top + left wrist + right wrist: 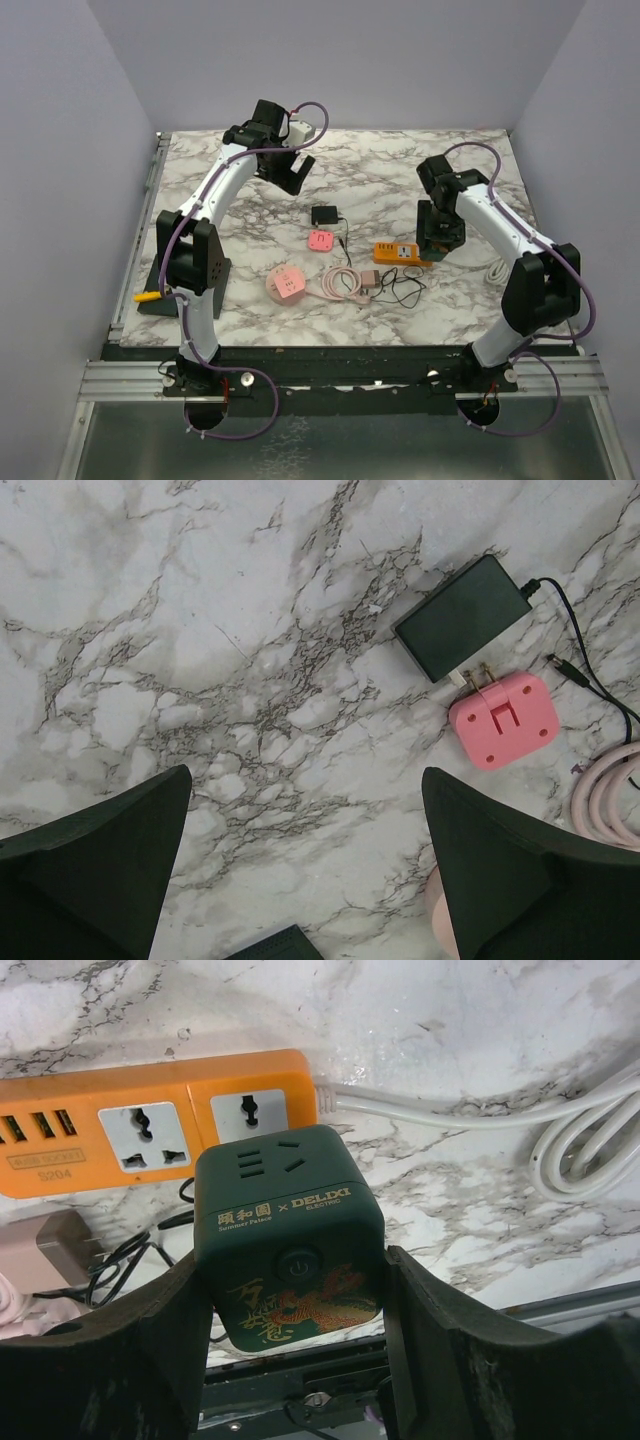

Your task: Insert the plug

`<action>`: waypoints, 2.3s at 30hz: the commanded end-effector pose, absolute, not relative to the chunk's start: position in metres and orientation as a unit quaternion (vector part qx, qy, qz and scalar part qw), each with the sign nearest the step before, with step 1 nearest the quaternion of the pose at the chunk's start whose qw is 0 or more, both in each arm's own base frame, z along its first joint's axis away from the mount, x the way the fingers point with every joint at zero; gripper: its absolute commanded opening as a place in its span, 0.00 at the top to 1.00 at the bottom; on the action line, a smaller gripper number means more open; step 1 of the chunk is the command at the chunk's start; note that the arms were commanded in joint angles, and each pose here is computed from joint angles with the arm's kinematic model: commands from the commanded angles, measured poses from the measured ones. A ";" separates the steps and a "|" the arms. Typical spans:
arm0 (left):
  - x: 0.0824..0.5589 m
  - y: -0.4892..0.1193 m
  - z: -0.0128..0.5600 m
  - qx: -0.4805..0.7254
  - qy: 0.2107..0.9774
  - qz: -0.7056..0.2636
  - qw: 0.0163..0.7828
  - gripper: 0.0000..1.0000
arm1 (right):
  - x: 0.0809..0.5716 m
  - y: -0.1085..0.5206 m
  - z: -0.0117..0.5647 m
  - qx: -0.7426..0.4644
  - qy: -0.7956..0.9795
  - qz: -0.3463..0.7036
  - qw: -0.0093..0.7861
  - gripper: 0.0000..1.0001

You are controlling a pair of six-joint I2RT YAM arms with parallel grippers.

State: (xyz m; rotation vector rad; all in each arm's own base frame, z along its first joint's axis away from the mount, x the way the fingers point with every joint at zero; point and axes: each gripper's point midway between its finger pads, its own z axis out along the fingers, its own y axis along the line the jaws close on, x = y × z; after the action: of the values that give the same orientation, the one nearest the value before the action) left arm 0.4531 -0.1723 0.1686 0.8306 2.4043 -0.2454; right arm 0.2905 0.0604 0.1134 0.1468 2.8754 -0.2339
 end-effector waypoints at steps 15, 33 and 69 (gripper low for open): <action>0.452 -0.169 0.171 0.309 0.902 -0.088 0.290 0.01 | 0.300 0.063 0.096 0.042 0.986 -0.095 0.127 0.99; 0.452 -0.171 0.176 0.309 0.899 -0.093 0.297 0.01 | 0.295 0.053 0.095 0.042 0.982 -0.137 0.126 0.99; 0.465 -0.163 0.190 0.303 0.893 -0.080 0.322 0.01 | 0.254 0.046 0.036 0.053 0.981 -0.173 0.069 0.99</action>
State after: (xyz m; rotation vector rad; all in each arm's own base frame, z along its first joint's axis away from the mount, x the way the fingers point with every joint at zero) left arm 0.4580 -0.1678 0.1699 0.8186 2.3927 -0.2376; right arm 0.2944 0.0607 0.0770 0.1452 2.7979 -0.3862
